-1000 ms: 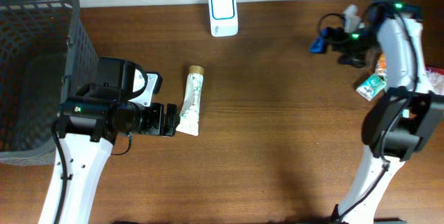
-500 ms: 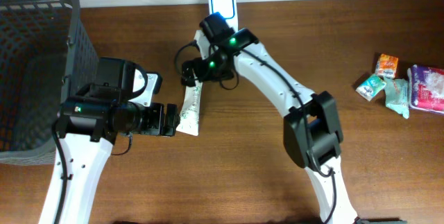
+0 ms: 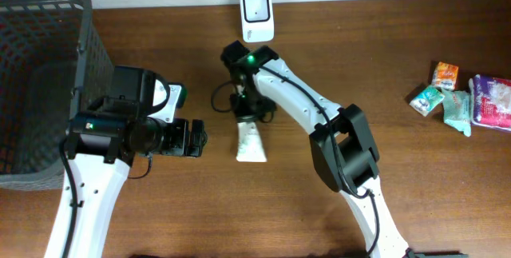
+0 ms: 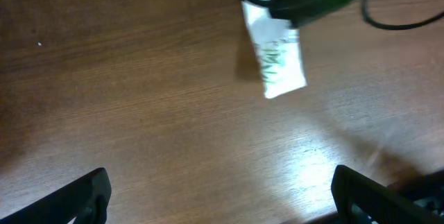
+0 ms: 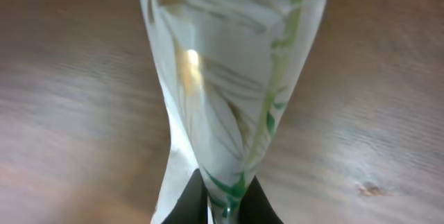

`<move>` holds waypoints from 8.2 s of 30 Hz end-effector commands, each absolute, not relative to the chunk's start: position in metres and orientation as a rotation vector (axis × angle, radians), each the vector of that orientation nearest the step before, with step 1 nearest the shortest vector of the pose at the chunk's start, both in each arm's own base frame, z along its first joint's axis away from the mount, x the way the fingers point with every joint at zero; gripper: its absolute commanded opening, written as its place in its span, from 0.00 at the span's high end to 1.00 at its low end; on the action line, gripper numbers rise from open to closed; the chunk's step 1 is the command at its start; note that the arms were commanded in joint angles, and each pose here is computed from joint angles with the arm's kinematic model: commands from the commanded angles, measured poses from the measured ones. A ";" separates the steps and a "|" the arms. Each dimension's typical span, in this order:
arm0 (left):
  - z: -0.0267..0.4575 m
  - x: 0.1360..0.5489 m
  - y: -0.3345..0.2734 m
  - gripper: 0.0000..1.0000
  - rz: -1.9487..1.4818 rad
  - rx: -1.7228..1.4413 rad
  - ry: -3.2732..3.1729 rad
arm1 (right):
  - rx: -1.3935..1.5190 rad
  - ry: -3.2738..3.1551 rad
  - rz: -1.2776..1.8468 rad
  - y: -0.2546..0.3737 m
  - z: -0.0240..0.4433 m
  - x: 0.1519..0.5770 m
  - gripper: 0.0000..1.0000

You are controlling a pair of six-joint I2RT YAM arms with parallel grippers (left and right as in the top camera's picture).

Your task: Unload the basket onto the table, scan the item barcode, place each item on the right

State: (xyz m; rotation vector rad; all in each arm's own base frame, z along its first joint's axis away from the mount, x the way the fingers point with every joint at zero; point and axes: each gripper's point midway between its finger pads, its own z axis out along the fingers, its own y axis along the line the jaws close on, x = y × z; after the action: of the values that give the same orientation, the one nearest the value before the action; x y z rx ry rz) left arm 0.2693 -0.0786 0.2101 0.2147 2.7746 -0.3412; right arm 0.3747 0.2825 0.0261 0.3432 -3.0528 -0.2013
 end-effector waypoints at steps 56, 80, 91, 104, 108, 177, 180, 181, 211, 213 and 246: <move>0.212 0.269 -0.080 0.01 -0.340 0.251 2.761 | 0.135 -2.701 -0.805 0.112 0.056 0.374 0.36; 0.212 0.269 -0.080 0.01 -0.340 0.251 2.761 | 0.718 -2.925 -0.119 0.262 0.079 0.350 0.69; 0.212 0.269 -0.080 0.01 -0.340 0.251 2.761 | 0.497 -2.944 0.428 0.174 0.039 0.369 0.87; 0.212 0.269 -0.080 0.01 -0.340 0.251 2.761 | 0.282 -2.919 0.414 0.105 0.075 0.388 0.67; 0.212 0.269 -0.080 0.01 -0.340 0.251 2.761 | 0.016 -2.940 0.341 0.083 0.085 0.392 0.37; 0.212 0.269 -0.080 0.01 -0.340 0.251 2.761 | -0.327 -2.893 -0.738 0.032 0.018 0.348 0.01; 0.212 0.269 -0.080 0.01 -0.340 0.251 2.761 | -0.323 -2.907 -0.734 0.031 0.016 0.350 0.37; 0.212 0.269 -0.080 0.01 -0.340 0.251 2.761 | -0.323 -2.906 -0.735 0.031 0.016 0.350 0.45; 0.212 0.269 -0.080 0.01 -0.340 0.251 2.761 | 0.148 -3.145 0.051 0.183 0.064 0.353 0.32; 0.212 0.269 -0.080 0.01 -0.340 0.251 2.761 | 0.143 -3.144 0.060 0.179 0.067 0.355 0.32; 0.212 0.269 -0.080 0.01 -0.340 0.251 2.761 | 0.280 -3.515 0.662 0.090 0.114 0.482 0.96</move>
State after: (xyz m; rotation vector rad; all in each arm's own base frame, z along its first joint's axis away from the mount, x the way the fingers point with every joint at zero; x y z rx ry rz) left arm 0.2694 -0.0786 0.2102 0.2142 2.7743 -0.3413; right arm 0.4923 0.1186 0.1183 0.3494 -3.5746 0.3984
